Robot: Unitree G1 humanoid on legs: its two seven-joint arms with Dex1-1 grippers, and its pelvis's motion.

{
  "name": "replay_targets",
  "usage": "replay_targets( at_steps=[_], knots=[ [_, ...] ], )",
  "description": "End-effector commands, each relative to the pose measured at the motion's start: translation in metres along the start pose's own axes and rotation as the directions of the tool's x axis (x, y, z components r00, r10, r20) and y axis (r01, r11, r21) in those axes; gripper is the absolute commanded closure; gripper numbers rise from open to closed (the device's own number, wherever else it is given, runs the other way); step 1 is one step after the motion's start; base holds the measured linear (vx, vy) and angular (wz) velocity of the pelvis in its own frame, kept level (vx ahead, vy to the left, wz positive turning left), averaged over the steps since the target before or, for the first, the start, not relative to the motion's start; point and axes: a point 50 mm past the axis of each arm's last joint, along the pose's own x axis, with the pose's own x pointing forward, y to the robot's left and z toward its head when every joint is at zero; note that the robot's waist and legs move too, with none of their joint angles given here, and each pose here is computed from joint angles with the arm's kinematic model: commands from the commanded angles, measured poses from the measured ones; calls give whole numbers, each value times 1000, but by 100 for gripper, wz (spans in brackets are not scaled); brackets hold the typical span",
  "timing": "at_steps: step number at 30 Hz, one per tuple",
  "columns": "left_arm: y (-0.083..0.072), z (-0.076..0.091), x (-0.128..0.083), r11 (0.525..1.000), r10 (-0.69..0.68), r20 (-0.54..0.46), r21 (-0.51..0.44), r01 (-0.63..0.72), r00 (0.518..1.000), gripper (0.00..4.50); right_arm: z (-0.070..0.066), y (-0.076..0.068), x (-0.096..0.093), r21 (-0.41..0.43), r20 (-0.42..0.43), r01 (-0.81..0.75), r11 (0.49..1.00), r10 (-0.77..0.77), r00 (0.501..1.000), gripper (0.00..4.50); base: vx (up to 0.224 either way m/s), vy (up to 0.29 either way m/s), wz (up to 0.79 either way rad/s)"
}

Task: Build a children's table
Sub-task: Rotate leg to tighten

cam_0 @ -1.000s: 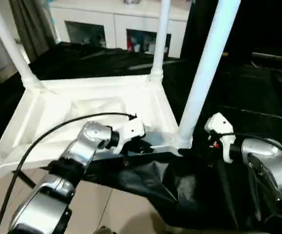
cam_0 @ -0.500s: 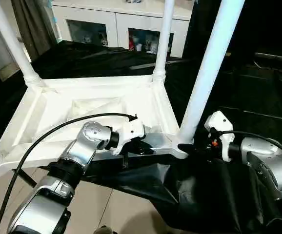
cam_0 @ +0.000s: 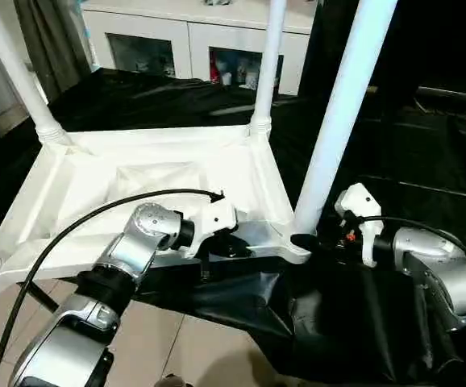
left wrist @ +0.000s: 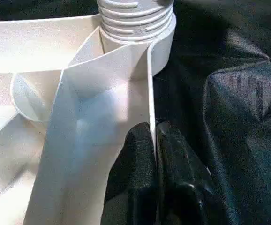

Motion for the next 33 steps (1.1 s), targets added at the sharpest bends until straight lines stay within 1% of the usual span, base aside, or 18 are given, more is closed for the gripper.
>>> replay_targets(
  at_steps=[1,3,12,14,16,17,19,21,24,25,26,27,28,30,33],
  knots=[
    [1,25,2,997,-18,100,75,10,995,450,-3,1,4,16,-14,-10,1000,10,1000,139,0,0,0],
    [1,25,2,997,-19,99,75,11,995,450,-3,0,5,-6,-19,4,1000,-4,1000,122,0,0,0],
    [2,25,1,997,-21,91,78,14,996,450,-6,1,7,-1,-21,5,1000,-5,1000,122,0,0,0],
    [2,25,1,997,-22,90,79,15,996,450,-8,2,8,19,-19,3,1000,-3,1000,91,0,0,0],
    [1,25,1,997,-23,90,80,16,996,450,-8,2,9,35,-11,1,999,-1,1000,82,0,0,0],
    [1,25,1,997,-24,90,81,17,996,450,-8,2,9,30,-12,0,1000,0,1000,82,0,0,0],
    [1,25,1,997,-25,90,81,18,996,450,-8,2,9,16,-15,9,1000,-9,1000,50,0,0,0],
    [1,25,1,997,-27,88,81,20,996,450,-8,1,10,3,-9,28,1000,-28,1000,50,0,0,0],
    [1,25,1,996,-27,88,81,20,996,450,-6,-1,11,25,16,35,999,-36,999,50,0,0,0],
    [1,25,1,996,-27,88,81,19,996,450,-5,-2,12,32,32,43,999,-44,999,63,0,0,0],
    [1,25,1,996,-27,87,81,19,996,450,-5,-2,12,32,33,44,999,-45,998,63,0,0,0],
    [1,24,1,997,-27,86,81,20,996,450,-4,-3,12,35,34,42,999,-43,998,83,0,0,0],
    [1,24,1,997,-27,86,81,20,996,450,-5,-3,12,35,34,41,999,-43,999,83,0,0,0],
    [0,24,1,997,-29,86,80,22,996,450,-7,-3,12,34,19,43,998,-44,999,94,0,0,0],
    [0,24,1,997,-29,87,79,22,996,450,-8,-3,13,40,19,41,998,-42,999,128,0,0,0]
  ],
)
